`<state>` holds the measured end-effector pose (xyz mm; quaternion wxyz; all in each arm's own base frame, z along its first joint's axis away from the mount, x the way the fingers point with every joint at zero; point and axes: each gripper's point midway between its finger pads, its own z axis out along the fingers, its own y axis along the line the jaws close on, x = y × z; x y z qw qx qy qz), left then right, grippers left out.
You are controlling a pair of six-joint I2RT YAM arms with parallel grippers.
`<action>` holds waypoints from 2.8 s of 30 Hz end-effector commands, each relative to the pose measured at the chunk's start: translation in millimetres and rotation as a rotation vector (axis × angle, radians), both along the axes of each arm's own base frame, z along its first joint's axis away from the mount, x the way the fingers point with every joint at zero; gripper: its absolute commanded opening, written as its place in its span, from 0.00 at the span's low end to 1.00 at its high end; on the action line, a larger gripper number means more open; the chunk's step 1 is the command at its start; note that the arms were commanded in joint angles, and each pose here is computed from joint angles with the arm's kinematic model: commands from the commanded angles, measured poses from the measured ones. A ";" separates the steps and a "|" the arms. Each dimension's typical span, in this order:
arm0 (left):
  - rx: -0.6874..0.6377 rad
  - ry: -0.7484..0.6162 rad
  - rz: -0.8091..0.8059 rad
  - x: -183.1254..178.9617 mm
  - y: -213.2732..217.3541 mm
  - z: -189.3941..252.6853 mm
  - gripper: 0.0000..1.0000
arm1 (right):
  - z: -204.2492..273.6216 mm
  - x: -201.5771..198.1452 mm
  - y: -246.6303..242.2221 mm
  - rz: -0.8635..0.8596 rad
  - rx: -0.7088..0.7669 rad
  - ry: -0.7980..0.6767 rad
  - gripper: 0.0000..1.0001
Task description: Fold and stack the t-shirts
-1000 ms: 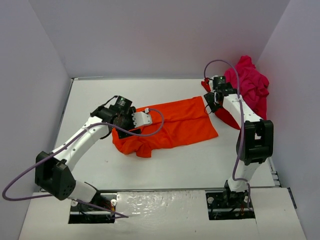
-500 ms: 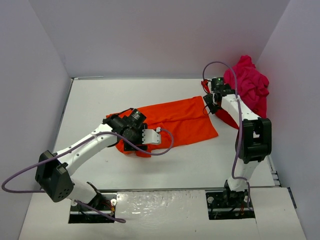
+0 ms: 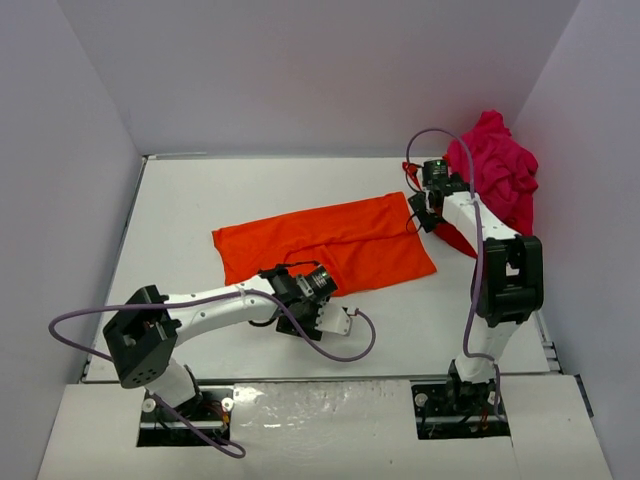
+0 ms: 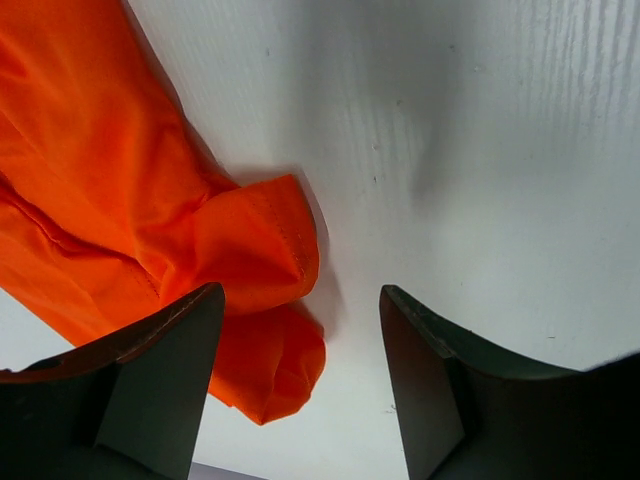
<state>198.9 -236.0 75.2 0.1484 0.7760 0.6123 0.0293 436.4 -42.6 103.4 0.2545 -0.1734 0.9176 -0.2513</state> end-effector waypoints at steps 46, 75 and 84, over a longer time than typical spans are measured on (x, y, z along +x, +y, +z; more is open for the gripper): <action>0.064 0.033 0.050 27.7 -5.7 -1.1 0.54 | 4.7 5.6 -2.8 -0.009 -0.013 -0.056 0.91; 0.027 0.313 0.088 10.8 -2.9 13.9 0.00 | -4.0 5.4 0.2 -0.001 -0.026 -0.039 0.91; -0.103 0.487 0.097 -7.3 -41.2 47.2 0.00 | -8.3 5.2 2.4 0.002 -0.030 -0.029 0.91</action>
